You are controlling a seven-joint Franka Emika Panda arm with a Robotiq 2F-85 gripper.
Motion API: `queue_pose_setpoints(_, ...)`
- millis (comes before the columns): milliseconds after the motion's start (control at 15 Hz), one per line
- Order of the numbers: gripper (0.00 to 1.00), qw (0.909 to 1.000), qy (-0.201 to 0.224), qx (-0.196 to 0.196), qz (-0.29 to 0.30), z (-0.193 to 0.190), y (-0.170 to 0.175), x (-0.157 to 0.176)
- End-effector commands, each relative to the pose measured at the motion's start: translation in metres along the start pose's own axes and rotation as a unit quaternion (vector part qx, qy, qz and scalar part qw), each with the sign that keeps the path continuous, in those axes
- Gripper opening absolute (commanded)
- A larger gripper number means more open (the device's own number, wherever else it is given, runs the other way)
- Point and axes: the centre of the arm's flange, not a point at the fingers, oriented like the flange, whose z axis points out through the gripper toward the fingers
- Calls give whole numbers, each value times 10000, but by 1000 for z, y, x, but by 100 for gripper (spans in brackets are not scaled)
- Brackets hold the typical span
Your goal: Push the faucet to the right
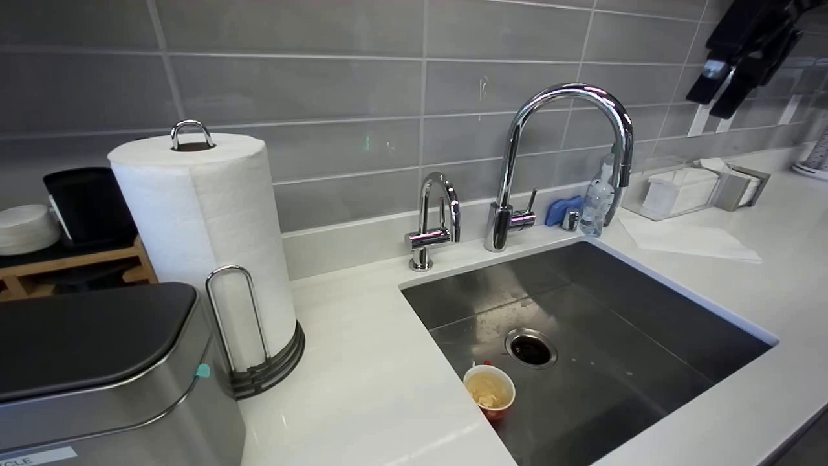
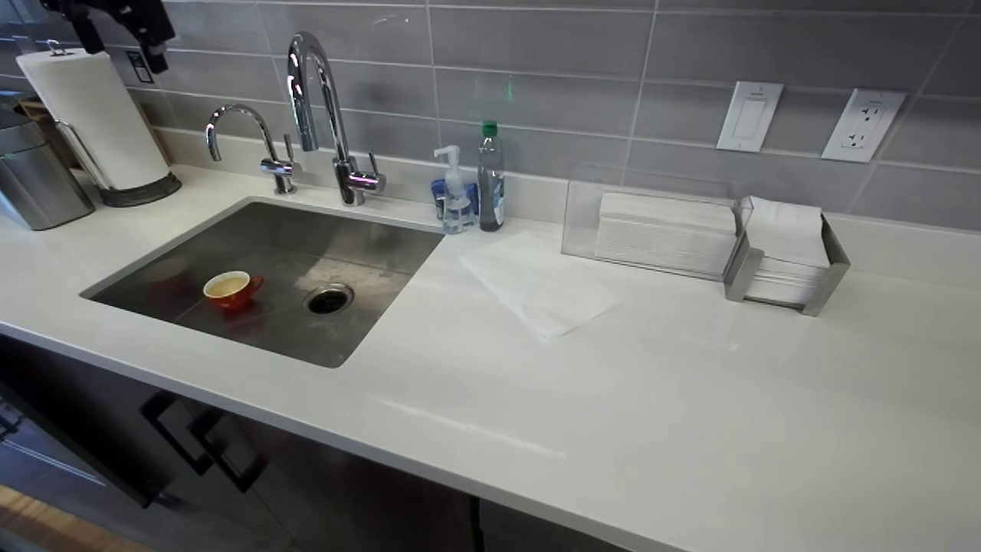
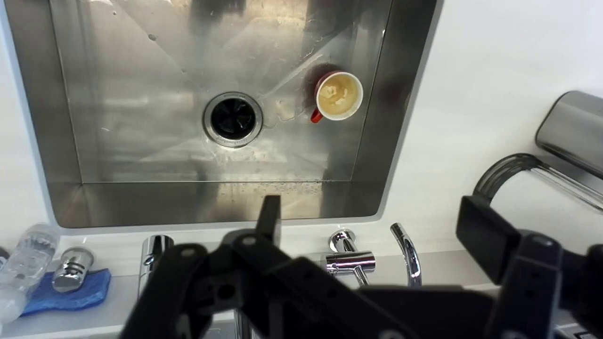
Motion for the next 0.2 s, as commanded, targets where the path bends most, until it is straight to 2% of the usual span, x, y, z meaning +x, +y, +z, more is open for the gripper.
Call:
queue_pose_setpoints(0, 100, 10000, 11, 16, -2, -1, 1, 0)
queue_pose_setpoints(133, 100, 10000, -30, 35, -46, 3, -3, 1)
